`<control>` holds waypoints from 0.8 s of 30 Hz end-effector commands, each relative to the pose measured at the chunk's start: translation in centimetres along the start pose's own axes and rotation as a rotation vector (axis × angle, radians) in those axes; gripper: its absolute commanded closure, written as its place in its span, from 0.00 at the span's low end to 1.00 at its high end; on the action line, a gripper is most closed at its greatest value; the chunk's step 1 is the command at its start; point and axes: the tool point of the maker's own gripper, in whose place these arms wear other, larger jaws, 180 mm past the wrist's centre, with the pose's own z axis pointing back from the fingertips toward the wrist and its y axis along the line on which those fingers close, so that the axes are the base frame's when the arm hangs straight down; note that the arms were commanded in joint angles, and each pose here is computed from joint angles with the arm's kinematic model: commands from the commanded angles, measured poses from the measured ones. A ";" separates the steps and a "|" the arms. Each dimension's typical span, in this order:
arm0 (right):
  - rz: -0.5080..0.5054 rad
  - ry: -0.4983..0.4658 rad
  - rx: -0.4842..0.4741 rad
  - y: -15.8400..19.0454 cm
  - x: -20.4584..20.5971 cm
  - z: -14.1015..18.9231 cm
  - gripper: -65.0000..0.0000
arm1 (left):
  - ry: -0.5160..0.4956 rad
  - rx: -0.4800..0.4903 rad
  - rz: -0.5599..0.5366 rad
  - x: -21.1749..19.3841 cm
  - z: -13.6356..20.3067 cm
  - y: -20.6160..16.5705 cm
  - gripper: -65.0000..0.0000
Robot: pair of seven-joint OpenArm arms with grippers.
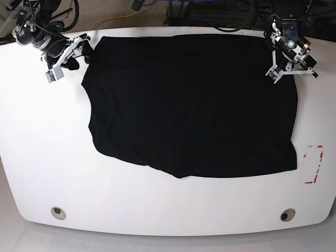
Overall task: Fold the T-shirt properly
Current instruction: 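Swing the shirt back over the table and lay it flat, then adjust grips on the shirt edge with both grippers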
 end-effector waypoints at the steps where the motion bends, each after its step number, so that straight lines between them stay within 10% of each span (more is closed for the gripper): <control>1: 0.029 -0.041 -0.004 0.3 1.2 0.7 0.38 | -0.050 -0.013 0.046 0.4 0.4 0.9 0.46; 17: -0.022 -0.039 0.015 1.2 0.0 0.2 0.38 | -0.398 -0.170 0.437 1.2 2.8 5.2 0.46; 24: -0.083 -0.040 0.032 1.1 -0.7 -0.9 0.38 | -0.329 -0.112 0.709 -3.1 1.9 8.0 0.46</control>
